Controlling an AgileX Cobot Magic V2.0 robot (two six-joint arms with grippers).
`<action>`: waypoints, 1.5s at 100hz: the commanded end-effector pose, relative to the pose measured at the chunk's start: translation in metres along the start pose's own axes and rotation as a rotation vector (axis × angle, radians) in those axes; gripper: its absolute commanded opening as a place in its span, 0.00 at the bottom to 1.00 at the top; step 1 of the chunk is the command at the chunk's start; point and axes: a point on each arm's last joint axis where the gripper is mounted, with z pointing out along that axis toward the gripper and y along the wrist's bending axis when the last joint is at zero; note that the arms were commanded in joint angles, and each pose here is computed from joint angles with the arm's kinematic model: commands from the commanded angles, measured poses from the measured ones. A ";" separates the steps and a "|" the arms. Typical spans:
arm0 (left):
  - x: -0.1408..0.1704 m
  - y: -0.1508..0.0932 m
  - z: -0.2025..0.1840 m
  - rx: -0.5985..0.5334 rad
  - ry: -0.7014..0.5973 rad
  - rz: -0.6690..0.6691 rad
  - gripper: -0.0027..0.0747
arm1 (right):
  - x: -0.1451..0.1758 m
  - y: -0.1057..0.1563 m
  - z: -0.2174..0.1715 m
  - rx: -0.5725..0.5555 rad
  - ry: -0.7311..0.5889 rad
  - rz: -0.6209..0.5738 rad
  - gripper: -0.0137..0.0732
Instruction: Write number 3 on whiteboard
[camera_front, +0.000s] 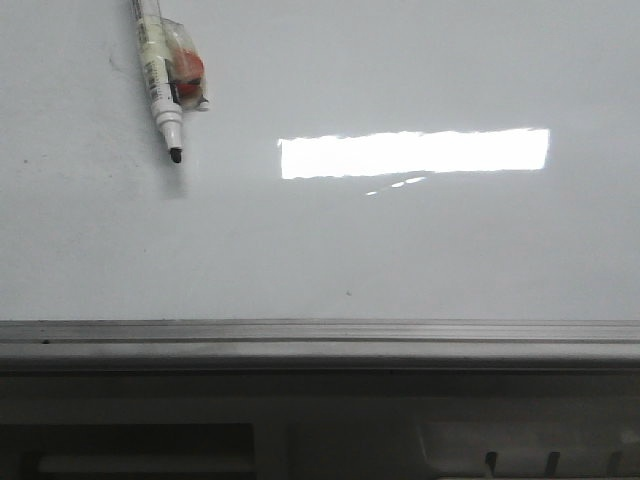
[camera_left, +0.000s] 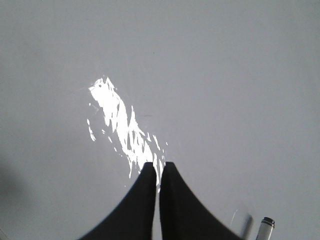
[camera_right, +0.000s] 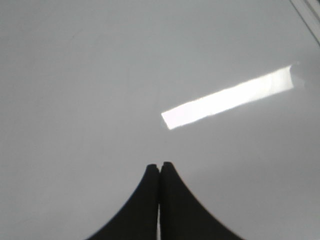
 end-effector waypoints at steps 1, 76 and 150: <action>-0.003 -0.008 -0.003 0.042 -0.013 -0.036 0.01 | -0.024 0.008 -0.003 -0.021 -0.086 0.022 0.09; 0.003 -0.132 0.081 0.239 0.796 0.520 0.41 | -0.102 0.060 0.025 -0.183 0.333 -0.143 0.70; 0.078 -0.156 0.146 0.068 1.001 0.650 0.37 | -0.101 0.061 0.025 -0.191 0.341 -0.141 0.70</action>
